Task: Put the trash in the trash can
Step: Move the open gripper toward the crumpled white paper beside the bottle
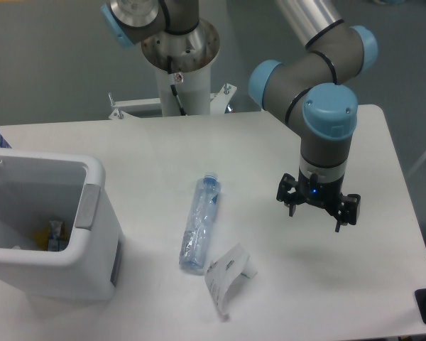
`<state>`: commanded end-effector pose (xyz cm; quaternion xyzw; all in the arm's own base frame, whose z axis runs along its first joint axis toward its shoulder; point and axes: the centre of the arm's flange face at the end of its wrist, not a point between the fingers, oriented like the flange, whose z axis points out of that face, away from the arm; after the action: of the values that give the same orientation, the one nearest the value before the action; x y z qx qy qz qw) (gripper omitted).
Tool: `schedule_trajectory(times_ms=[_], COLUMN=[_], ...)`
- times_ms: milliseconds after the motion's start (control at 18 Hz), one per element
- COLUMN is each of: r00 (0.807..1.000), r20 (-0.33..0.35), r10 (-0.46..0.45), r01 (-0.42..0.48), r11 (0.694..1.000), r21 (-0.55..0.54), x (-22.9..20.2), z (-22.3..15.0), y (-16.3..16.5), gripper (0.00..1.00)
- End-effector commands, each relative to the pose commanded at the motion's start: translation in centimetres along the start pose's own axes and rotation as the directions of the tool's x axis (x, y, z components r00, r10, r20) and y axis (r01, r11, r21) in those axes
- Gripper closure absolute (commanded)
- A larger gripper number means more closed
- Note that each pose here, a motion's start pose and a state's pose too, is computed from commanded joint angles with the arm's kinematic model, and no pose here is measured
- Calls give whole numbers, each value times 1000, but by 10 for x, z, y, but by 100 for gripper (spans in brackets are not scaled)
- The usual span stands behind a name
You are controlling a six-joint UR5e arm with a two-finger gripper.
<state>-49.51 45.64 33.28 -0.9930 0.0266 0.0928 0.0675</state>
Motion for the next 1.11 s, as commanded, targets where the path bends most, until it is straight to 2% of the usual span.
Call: schedule_trajectory(times_ms=[278, 444, 556, 722, 1111], r00=[1000, 999, 999, 998, 988], r20=[-2, -34, -48, -29, -84], r10=[-8, -5, 16, 48, 130], r01=[8, 6, -14, -46, -127], r11=[1000, 1000, 999, 998, 991], r21=[16, 31, 34, 53, 45], x=[3, 15, 34, 61, 109], z=[-3, 7, 16, 33, 61], y=[-2, -3, -10, -17, -52], gripper=[0, 0, 0, 0, 0])
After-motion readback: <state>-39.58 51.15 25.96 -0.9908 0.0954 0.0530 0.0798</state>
